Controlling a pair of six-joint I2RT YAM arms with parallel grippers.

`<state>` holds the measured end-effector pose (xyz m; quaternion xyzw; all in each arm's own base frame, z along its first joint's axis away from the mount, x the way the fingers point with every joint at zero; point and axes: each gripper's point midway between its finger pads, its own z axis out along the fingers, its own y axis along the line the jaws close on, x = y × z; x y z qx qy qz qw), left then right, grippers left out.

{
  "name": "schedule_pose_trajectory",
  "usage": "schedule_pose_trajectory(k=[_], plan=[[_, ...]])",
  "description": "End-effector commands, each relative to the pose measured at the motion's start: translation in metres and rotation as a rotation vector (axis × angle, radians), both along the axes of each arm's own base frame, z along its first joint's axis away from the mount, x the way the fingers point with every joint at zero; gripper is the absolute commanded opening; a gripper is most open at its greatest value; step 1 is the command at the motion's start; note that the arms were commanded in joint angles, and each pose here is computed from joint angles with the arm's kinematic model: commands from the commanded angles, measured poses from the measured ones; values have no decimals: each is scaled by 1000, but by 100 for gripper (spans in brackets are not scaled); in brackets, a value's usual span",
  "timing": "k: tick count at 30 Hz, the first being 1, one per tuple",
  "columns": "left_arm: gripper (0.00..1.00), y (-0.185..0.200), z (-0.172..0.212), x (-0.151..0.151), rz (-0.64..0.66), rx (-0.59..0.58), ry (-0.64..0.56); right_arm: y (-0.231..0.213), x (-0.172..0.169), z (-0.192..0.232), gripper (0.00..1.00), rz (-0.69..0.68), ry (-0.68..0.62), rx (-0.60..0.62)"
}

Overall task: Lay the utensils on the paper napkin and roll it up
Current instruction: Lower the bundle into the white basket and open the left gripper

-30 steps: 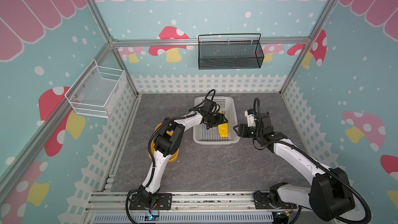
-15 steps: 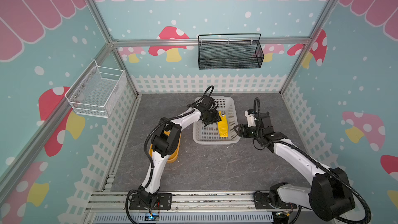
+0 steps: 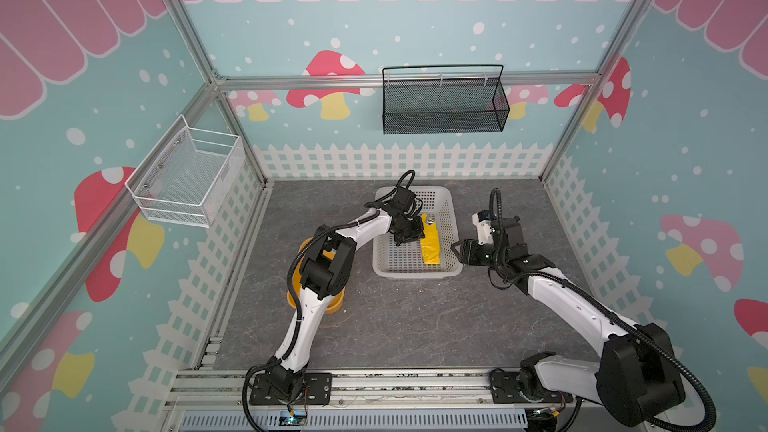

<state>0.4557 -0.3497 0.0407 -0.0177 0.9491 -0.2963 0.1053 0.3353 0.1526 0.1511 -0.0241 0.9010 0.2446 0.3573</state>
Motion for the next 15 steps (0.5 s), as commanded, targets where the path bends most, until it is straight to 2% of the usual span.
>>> schedule_pose_trajectory(k=[1,12,15], plan=[[20,-2,-21,-7,-14,17,58,-3,-4,-4,61,3,-2,-21],[18,-11,-23,-11,-54,0,56,-4,-6,-9,61,3,11,-24],[25,-5,-11,-9,-42,18,20,-8,-5,-6,61,-13,4,-31]])
